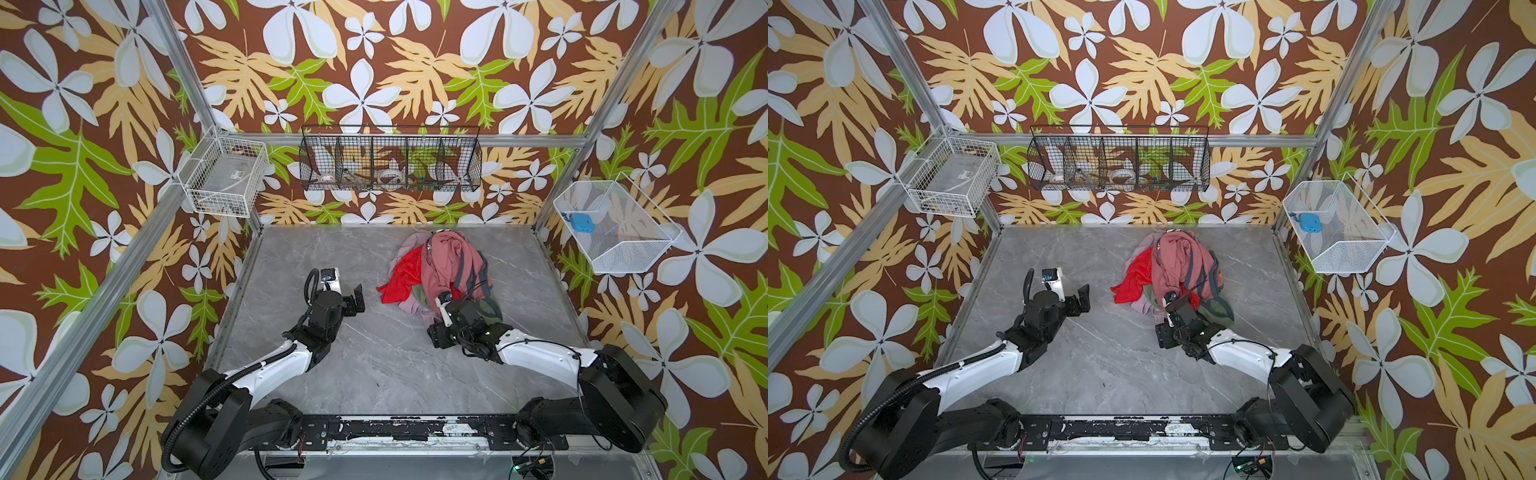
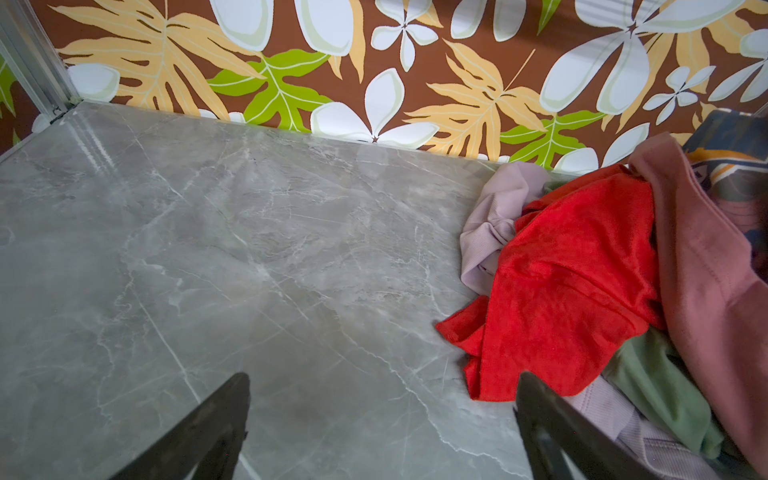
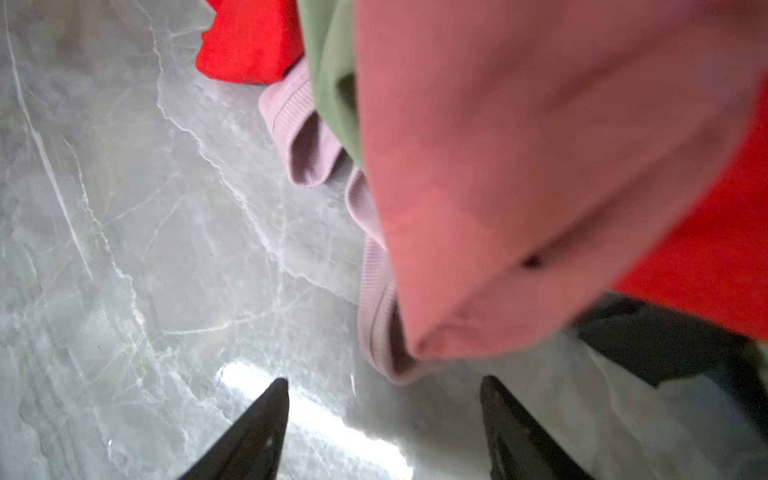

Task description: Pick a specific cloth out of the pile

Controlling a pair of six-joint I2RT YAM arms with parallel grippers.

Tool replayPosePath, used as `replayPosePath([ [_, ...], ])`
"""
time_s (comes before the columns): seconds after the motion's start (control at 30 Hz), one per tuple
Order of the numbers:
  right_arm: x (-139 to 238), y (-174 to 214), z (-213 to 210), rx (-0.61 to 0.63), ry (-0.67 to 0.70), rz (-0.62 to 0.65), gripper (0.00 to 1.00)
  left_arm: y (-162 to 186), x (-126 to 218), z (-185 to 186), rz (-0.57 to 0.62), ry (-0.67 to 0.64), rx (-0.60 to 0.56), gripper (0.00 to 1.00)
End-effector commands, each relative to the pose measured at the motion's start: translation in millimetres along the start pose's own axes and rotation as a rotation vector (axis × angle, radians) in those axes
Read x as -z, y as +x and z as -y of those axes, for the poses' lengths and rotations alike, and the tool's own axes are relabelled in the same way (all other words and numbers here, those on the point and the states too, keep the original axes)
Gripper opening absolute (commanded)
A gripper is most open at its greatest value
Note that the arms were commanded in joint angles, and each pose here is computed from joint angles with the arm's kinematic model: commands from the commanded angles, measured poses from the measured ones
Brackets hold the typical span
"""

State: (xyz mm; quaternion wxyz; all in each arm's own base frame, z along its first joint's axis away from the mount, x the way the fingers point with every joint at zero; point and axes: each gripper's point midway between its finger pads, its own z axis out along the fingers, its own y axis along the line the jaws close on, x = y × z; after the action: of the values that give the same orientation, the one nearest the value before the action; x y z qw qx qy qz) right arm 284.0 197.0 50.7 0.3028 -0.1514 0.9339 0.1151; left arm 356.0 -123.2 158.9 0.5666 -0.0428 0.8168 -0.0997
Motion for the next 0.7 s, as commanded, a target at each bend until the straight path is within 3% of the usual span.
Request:
replayPosePath([
  [0.0,-8,0,10,0.014,0.073,-0.024,0.73,-7,2,-1,0.017,-0.014,0.009,1.0],
  [0.23,-25,-1,18,0.035,0.138,-0.07,0.7,-9,5,-5,0.02,-0.03,0.004,1.0],
  [0.5,-47,8,15,0.057,0.133,-0.133,0.61,-11,6,-4,0.017,-0.033,0.003,1.0],
  [0.57,-50,7,12,0.064,0.119,-0.139,0.5,-11,6,-4,0.016,-0.033,-0.001,1.0],
  [0.67,-50,1,5,0.052,0.089,-0.123,0.26,-11,4,-4,0.008,-0.036,-0.007,1.0],
])
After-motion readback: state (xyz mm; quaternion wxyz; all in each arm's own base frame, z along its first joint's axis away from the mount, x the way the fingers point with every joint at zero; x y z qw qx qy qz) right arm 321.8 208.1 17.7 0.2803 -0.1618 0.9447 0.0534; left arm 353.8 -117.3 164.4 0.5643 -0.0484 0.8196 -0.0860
